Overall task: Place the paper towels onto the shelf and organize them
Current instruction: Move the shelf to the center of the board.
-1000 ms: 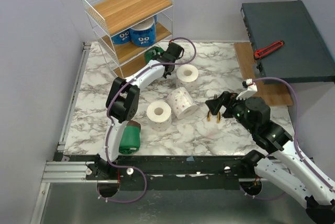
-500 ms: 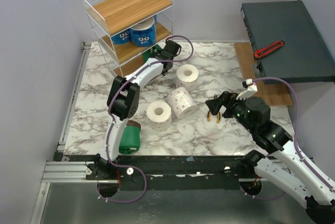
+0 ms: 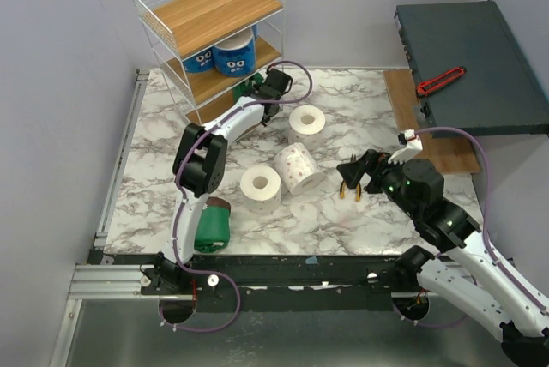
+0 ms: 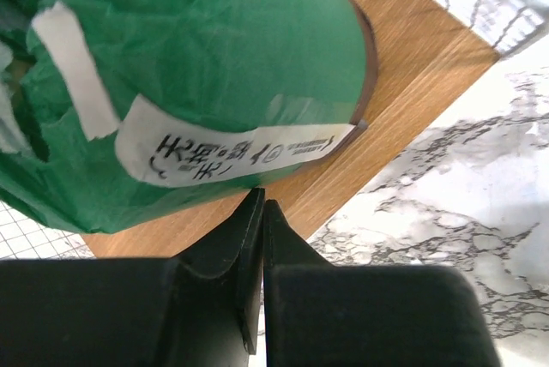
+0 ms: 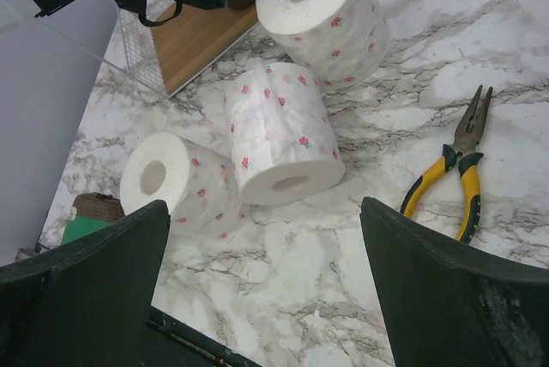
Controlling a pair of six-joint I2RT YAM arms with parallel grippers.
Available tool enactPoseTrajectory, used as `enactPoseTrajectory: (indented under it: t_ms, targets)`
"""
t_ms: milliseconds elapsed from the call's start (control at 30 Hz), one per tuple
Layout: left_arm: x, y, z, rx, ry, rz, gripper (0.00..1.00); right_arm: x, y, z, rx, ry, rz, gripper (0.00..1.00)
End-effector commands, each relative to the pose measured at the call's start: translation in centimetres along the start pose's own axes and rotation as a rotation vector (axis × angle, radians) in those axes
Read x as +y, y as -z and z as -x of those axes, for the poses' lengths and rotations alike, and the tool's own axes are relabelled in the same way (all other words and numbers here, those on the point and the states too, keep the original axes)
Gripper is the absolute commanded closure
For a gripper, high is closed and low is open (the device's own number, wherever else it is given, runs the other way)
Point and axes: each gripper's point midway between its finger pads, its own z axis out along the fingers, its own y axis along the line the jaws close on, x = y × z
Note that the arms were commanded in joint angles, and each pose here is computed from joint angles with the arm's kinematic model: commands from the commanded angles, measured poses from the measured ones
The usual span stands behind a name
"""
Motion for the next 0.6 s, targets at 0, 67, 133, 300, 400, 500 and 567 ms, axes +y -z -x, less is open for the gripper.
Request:
enactPoseTrajectory:
  t_ms: [0,67,133,300,400,500,567]
  targets:
    - [2.9,2.3,2.1,-0.088,0.108,0.020,0.94,-0.4,0.2,-0.3,0.007,-0.001,-0.019,0.05]
    - [3.2,3.8,2.8,-0.133,0.122,0.008,0.91,-0.4,0.3,-0.2,0.003,-0.001,-0.017,0.05]
    - [3.0,5.3,3.6,-0.184,0.125,-0.013,0.87,-0.3,0.3,-0.1,0.002,0.004,-0.015,0.05]
    - [3.2,8.8,4.5,-0.245,0.141,-0.043,0.80,-0.2,0.2,0.1,-0.003,0.012,-0.013,0.05]
    - [3.0,11.1,4.4,-0.275,0.145,-0.064,0.78,-0.1,0.1,0.0,0.002,0.016,-0.008,0.05]
    - [2.5,13.5,3.6,-0.305,0.132,-0.079,0.75,0.1,-0.1,-0.2,0.010,0.016,0.003,0.05]
    - [2.1,15.0,3.1,-0.320,0.125,-0.093,0.73,0.2,-0.2,-0.3,0.015,0.016,0.010,0.05]
